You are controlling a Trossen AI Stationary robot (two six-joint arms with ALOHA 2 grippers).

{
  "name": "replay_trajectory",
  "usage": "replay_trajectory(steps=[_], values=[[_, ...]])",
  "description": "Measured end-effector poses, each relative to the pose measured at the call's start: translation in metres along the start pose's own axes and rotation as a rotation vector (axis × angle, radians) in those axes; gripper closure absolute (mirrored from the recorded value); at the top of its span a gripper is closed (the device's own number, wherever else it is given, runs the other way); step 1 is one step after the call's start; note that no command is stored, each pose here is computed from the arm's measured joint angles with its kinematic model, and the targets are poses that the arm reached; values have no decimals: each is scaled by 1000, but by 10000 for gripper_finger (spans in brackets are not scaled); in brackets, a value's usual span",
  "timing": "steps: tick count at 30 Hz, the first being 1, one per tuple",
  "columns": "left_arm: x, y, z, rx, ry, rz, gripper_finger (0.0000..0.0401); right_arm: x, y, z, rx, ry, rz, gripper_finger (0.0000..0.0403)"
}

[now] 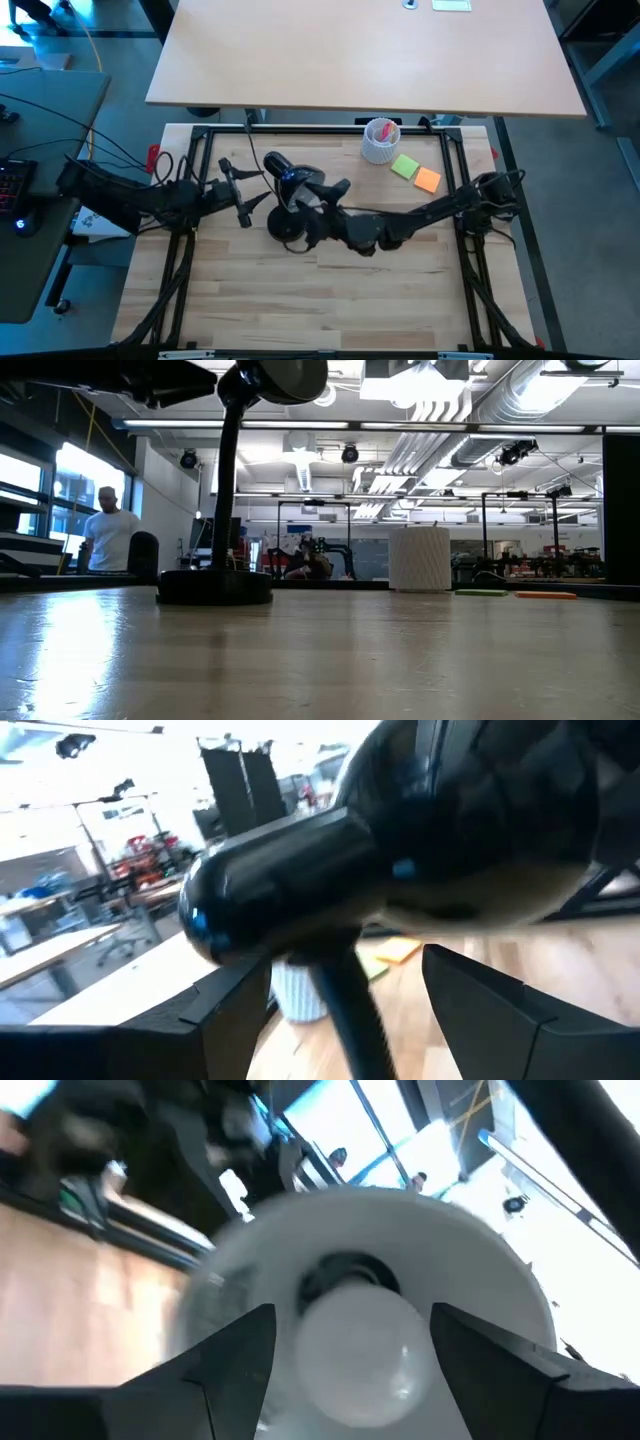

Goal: Screw lightbulb
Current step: Insert the lightbulb into the lamp

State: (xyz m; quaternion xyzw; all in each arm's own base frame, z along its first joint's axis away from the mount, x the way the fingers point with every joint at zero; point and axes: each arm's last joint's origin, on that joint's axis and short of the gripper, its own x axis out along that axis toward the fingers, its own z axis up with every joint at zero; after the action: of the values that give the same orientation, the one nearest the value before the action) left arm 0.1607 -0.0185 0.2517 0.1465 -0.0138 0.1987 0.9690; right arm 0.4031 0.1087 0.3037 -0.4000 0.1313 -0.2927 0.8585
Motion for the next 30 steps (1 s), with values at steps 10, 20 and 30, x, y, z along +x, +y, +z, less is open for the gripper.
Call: replay_trajectory(steps=[10,20,30], values=[[0,6,-8,-4,70,11,146,-17,-4,-3,257,29,181,140],[5,7,-11,-32,53,-96,146,-2,-15,-18,561,148,98,140],[19,-7,-18,-29,52,-167,146,9,-23,-23,607,148,52,140]])
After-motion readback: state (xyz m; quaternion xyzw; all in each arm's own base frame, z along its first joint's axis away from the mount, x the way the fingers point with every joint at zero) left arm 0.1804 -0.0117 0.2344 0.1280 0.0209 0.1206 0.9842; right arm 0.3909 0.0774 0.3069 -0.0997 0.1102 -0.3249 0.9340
